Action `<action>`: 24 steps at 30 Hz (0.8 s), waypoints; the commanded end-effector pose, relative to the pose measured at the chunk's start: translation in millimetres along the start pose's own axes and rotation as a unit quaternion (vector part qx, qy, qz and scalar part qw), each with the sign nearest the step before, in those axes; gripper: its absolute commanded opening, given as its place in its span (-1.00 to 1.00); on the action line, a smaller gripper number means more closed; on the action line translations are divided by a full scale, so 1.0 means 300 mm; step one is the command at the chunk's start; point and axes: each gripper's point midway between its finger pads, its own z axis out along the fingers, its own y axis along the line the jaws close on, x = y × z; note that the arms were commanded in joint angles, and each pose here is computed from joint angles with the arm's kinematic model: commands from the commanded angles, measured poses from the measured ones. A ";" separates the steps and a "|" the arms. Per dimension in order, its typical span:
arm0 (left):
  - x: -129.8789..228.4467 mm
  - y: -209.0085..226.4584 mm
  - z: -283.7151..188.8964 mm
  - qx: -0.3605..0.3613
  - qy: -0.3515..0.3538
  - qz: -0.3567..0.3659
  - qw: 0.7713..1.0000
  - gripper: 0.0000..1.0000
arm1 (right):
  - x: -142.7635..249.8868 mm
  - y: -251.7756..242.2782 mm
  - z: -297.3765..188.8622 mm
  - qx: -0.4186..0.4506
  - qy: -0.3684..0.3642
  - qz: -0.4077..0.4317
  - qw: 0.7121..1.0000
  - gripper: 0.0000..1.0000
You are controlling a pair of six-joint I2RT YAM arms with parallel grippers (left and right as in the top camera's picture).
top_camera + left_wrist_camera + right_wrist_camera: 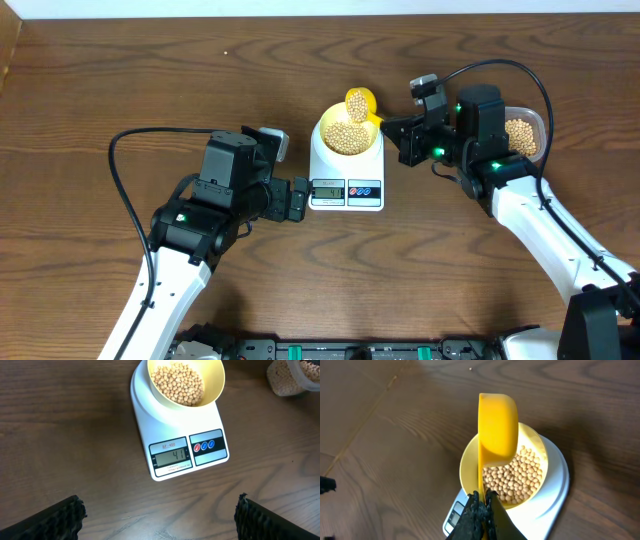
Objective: Scoop item into bowl and weigh 50g on scale
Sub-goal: 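Tilt the scoop with the right gripper, pouring soybeans gradually into bowl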
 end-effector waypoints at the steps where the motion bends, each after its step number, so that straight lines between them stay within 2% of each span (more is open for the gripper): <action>1: 0.001 0.003 -0.001 -0.003 -0.001 0.009 1.000 0.96 | 0.013 -0.011 0.002 0.004 0.007 -0.025 1.000 -0.98; 18: 0.001 0.003 -0.001 -0.003 -0.001 0.009 1.000 0.96 | 0.026 -0.014 0.002 0.004 0.015 -0.033 0.999 -0.98; 24: 0.001 0.003 -0.001 -0.003 -0.001 0.009 1.000 0.96 | 0.020 -0.012 0.002 0.004 0.011 -0.006 1.000 -0.98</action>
